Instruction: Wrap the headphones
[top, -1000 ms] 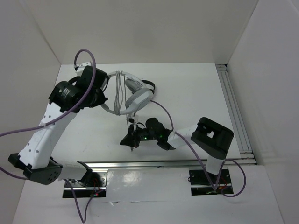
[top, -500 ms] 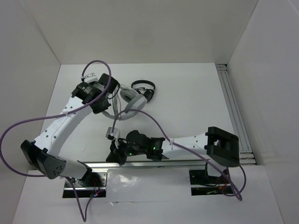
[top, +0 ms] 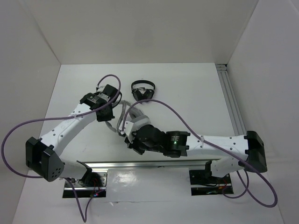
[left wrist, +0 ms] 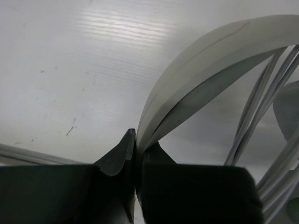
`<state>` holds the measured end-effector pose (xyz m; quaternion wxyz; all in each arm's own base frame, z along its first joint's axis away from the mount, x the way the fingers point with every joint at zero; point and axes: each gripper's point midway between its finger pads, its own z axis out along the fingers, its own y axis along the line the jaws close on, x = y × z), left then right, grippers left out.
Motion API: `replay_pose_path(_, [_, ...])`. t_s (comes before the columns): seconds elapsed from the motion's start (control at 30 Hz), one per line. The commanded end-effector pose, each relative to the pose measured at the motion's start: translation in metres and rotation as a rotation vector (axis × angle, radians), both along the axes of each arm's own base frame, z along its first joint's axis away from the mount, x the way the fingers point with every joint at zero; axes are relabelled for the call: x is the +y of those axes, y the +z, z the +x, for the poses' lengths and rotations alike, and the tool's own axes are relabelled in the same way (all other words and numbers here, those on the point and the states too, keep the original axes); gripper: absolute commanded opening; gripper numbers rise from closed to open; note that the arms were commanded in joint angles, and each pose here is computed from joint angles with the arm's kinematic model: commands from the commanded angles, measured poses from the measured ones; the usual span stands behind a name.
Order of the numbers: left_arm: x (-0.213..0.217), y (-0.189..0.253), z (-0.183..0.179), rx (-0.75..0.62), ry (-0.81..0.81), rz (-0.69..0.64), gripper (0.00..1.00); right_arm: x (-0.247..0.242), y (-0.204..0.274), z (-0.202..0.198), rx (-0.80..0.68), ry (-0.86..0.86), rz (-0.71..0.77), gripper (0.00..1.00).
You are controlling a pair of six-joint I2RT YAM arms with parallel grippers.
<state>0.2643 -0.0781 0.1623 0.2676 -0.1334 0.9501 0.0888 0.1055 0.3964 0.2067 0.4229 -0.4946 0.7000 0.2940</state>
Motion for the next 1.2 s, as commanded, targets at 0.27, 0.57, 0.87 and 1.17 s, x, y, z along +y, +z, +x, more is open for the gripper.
replay_pose_path(0.27, [-0.083, -0.022, 0.012, 0.004, -0.513, 0.042, 0.00, -0.046, 0.051, 0.040, -0.318, -0.116, -0.240, 0.03])
replay_pose_path(0.57, [-0.104, -0.025, -0.017, 0.073, -0.661, -0.087, 0.00, -0.070, 0.047, 0.055, -0.390, -0.218, -0.238, 0.34])
replay_pose_path(0.87, [-0.099, -0.022, -0.038, 0.098, -0.684, -0.110, 0.00, -0.080, 0.013, 0.069, -0.391, -0.268, -0.252, 0.23])
replay_pose_path(1.17, [-0.098, -0.041, -0.044, 0.208, -0.651, -0.097, 0.00, -0.091, 0.070, 0.080, -0.396, -0.409, -0.057, 0.52])
